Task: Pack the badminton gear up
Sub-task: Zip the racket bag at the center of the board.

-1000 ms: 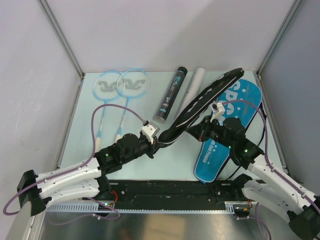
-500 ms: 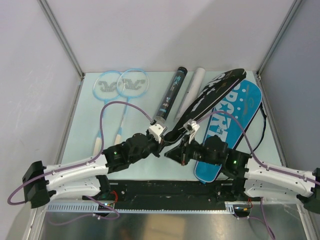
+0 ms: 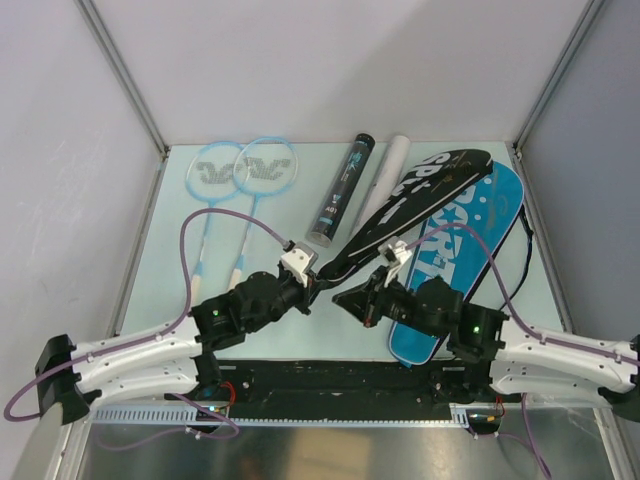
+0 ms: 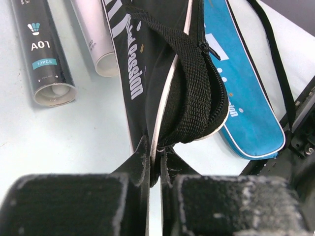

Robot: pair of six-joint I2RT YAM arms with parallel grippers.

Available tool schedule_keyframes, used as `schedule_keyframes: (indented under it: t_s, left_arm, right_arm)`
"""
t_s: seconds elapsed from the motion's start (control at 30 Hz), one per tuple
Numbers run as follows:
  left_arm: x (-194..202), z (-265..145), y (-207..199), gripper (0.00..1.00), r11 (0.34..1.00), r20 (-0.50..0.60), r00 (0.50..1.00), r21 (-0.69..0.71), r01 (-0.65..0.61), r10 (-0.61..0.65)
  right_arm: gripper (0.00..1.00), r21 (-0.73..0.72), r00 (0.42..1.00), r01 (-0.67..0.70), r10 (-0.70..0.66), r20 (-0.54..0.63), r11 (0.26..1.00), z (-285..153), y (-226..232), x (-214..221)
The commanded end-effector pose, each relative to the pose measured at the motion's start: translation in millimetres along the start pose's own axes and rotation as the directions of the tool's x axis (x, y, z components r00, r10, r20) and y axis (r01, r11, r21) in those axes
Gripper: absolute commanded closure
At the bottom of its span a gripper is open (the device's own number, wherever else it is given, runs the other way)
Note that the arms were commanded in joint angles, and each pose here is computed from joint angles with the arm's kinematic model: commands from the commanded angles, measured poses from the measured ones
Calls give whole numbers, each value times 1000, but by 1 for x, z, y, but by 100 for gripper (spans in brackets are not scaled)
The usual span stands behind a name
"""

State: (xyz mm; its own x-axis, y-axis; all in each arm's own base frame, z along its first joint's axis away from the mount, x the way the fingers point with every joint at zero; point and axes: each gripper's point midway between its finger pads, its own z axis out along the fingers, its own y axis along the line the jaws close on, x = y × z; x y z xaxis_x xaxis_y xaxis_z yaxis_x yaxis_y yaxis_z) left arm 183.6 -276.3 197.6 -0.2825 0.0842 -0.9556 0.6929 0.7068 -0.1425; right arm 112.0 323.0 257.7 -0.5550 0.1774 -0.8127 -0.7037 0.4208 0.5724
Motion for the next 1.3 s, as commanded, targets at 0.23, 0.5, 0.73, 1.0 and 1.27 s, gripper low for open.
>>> schedule_keyframes:
  t_s: [0.23, 0.5, 0.73, 1.0, 1.27]
  left_arm:
    - [-42, -11, -5, 100, 999, 143, 989, 30, 44, -48]
    - [-50, -15, -9, 100, 997, 159, 985, 52, 55, -63]
    - [-51, -17, -12, 100, 996, 162, 985, 75, 48, -60]
    - [-53, -18, -16, 100, 995, 162, 985, 96, 38, -54]
    - [-54, -21, -19, 100, 993, 168, 985, 116, 22, -42]
  right_arm:
    - [94, 177, 964, 158, -191, 184, 971, -45, -22, -66]
    - [69, 231, 959, 191, -231, 163, 954, -40, -34, -64]
    - [58, 288, 933, 295, -339, 117, 911, -23, -48, -60]
    - [55, 376, 839, 467, -536, 97, 800, -16, -60, -77]
    - [58, 410, 764, 581, -645, 24, 703, -12, -71, -77]
